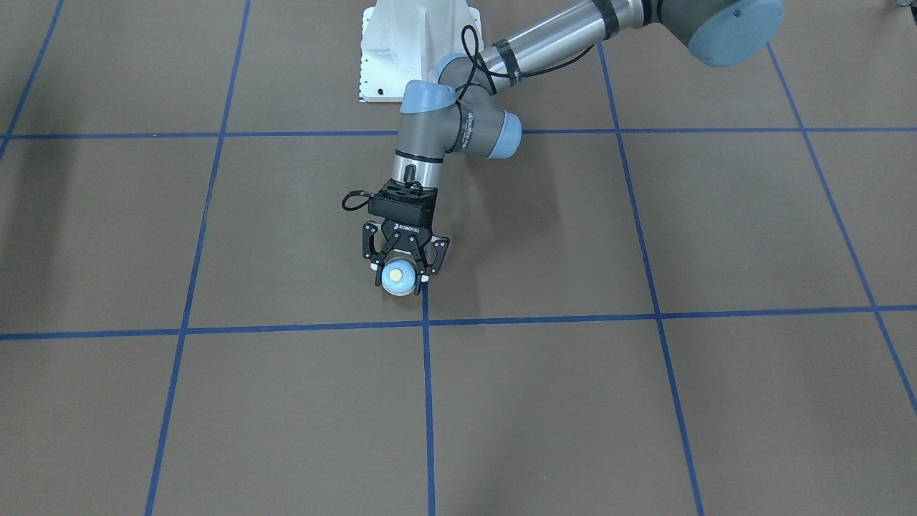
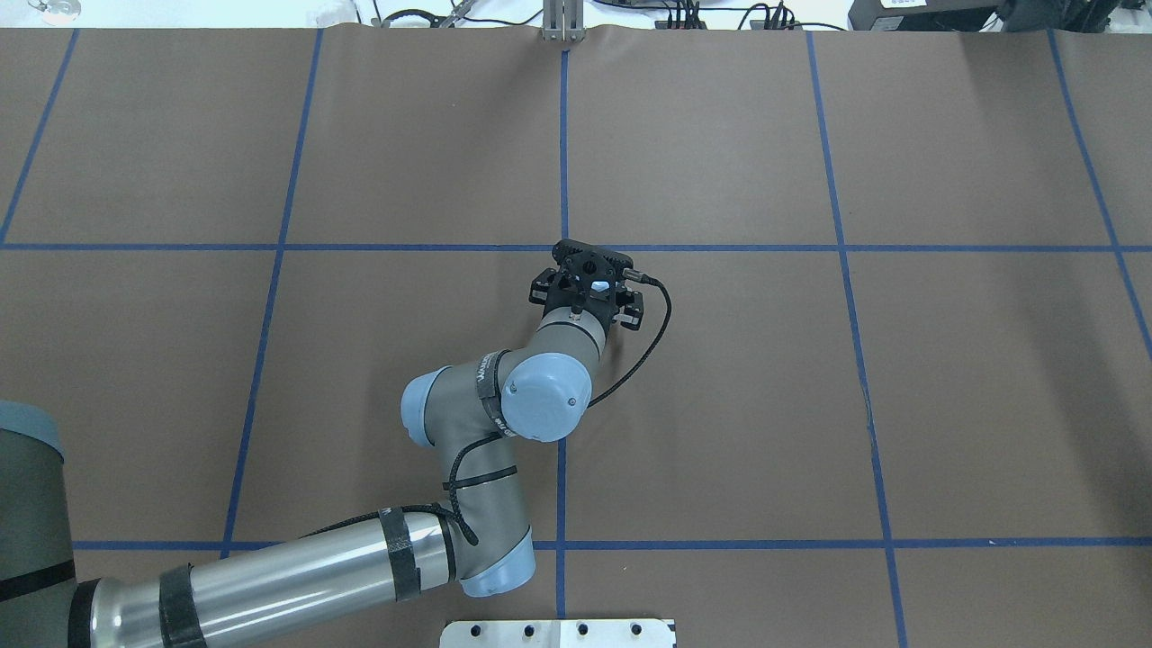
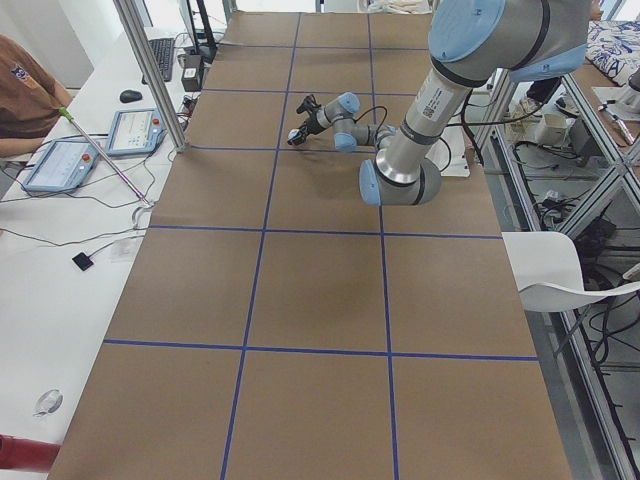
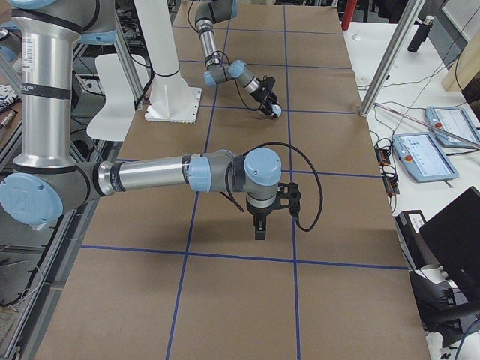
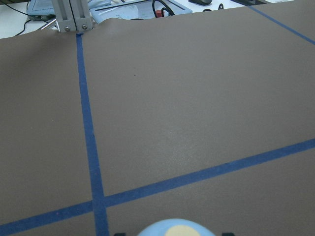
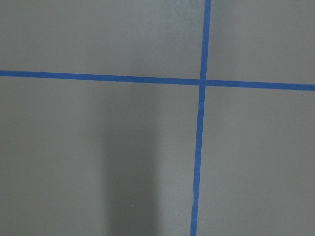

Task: Place and press bell with both arms
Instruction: 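Lower the bell onto the table centre and open the left gripper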

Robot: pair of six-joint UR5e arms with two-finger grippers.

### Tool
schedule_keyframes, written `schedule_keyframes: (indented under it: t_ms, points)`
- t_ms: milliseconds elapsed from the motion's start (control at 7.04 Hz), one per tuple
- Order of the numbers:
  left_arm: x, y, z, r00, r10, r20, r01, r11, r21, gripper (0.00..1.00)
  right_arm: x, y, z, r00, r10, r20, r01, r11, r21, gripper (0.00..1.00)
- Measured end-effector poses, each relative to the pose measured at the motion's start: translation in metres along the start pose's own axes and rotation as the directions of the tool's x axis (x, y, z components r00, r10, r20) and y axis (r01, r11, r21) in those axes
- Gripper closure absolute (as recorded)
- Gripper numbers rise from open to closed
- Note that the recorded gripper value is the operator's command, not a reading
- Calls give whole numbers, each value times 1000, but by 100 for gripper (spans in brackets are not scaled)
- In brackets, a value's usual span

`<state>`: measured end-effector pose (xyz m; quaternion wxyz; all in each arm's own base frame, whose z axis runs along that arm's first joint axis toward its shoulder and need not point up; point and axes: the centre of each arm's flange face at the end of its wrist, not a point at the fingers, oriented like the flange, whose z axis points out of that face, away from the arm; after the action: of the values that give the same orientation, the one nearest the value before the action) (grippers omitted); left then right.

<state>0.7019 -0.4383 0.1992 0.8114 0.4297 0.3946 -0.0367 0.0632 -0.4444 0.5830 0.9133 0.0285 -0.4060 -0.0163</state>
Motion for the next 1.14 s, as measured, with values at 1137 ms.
schedule_keyframes:
  t_ms: [1137]
  points:
    - [-6, -31, -4, 998, -63, -25, 63, 998, 10, 0, -7, -3, -7, 1000, -16, 0, 16, 1000, 15, 0]
